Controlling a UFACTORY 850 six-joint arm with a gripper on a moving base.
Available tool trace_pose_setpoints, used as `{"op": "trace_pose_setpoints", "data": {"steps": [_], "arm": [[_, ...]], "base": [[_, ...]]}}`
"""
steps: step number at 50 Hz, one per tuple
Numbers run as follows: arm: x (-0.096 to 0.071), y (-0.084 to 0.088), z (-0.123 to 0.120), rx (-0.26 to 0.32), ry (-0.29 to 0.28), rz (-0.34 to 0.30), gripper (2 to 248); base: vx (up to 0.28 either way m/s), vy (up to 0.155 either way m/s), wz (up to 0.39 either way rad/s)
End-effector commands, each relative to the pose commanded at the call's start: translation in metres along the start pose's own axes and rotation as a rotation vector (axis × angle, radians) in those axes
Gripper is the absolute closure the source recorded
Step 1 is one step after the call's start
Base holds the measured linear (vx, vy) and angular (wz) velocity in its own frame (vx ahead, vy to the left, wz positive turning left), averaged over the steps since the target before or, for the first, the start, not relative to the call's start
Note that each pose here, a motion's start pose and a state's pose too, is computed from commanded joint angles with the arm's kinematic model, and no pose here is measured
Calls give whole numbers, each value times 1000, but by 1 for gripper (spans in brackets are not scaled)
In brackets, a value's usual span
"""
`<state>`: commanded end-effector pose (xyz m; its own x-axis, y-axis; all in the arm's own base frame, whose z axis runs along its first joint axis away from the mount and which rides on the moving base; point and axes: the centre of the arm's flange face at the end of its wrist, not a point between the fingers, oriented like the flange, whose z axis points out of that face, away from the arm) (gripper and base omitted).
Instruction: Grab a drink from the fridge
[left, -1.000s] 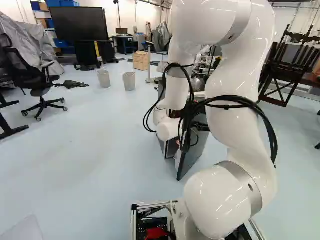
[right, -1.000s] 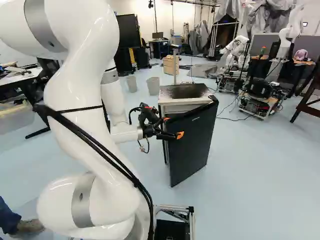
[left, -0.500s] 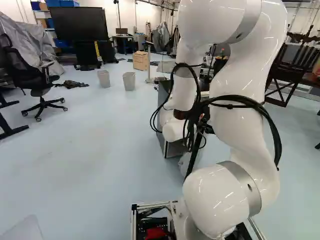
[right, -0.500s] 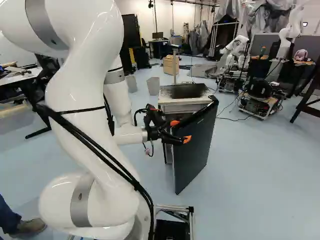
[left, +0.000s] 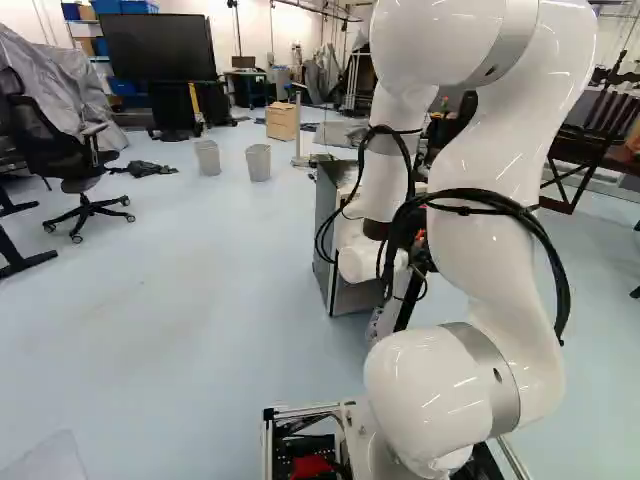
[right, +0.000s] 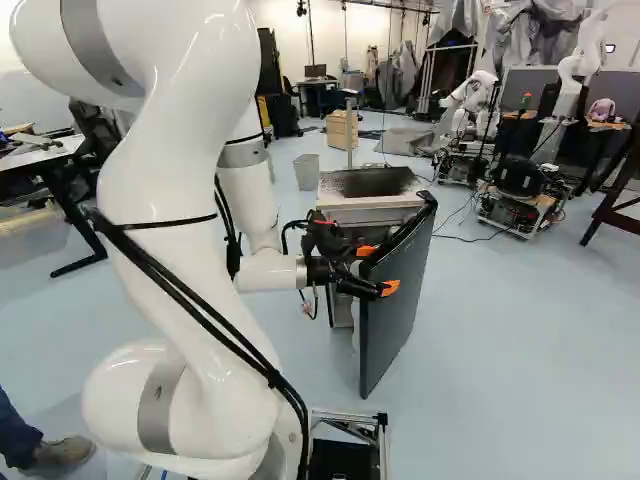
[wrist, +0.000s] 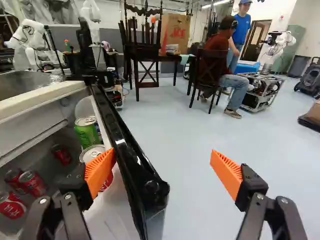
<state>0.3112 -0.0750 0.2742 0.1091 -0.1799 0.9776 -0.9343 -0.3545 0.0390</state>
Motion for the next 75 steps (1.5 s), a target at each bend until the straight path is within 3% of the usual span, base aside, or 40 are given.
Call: {"op": "trace_pose_setpoints", "data": {"steps": [41,75], "arm": [[12,32,59,-207,14,56,3],[23,42,128,-374,36,136,3]], "base": [[0,0,0],[0,0,0]]}}
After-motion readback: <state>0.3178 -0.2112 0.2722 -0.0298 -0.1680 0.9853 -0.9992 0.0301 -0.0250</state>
